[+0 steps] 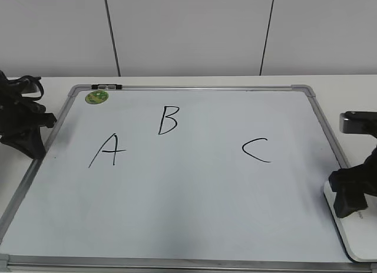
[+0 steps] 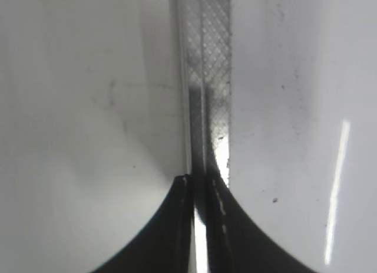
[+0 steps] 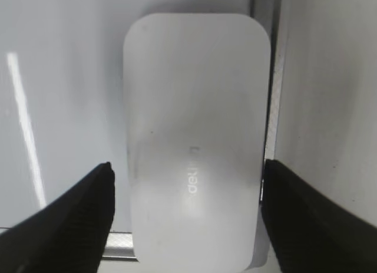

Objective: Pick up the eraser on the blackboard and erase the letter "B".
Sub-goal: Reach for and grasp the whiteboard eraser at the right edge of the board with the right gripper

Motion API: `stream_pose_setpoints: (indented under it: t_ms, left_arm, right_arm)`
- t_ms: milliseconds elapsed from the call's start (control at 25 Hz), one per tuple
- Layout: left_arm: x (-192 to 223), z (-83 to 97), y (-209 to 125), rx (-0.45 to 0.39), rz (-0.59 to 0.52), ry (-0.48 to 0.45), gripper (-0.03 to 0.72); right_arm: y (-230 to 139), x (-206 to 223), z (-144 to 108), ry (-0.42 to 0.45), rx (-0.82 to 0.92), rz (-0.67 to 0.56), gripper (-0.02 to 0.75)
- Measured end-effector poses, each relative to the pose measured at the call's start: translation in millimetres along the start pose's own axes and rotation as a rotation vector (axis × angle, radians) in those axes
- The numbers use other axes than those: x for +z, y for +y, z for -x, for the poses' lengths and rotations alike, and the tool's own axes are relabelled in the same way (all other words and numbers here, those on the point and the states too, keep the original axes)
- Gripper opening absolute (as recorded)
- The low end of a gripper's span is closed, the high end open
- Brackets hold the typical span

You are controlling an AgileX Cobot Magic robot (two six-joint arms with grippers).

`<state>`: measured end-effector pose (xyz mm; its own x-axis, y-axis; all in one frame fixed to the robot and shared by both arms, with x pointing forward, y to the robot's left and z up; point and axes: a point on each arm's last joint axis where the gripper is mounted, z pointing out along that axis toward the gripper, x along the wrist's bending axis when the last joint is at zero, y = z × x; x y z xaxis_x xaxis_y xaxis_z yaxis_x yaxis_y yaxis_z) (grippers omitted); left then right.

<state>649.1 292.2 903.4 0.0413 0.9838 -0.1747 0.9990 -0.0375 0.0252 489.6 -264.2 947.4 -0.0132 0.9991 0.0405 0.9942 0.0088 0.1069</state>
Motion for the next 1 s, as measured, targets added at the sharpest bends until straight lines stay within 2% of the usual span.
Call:
stream_pose_setpoints:
  t_ms: [520,800,1000]
  left_arm:
    - [0.0,0.0,0.0,0.0,0.0,0.0,0.011]
    - [0.0,0.0,0.0,0.0,0.0,0.0,0.011]
    - [0.0,0.0,0.0,0.0,0.0,0.0,0.011]
  right_arm:
    - [2.2,22.9,0.9,-0.015,-0.004,-0.075,0.591]
    - [2.6,23.5,1.0,-0.015,-0.005,-0.073,0.543]
    - [2.6,23.5,1.0,-0.016,-0.005,-0.073,0.541]
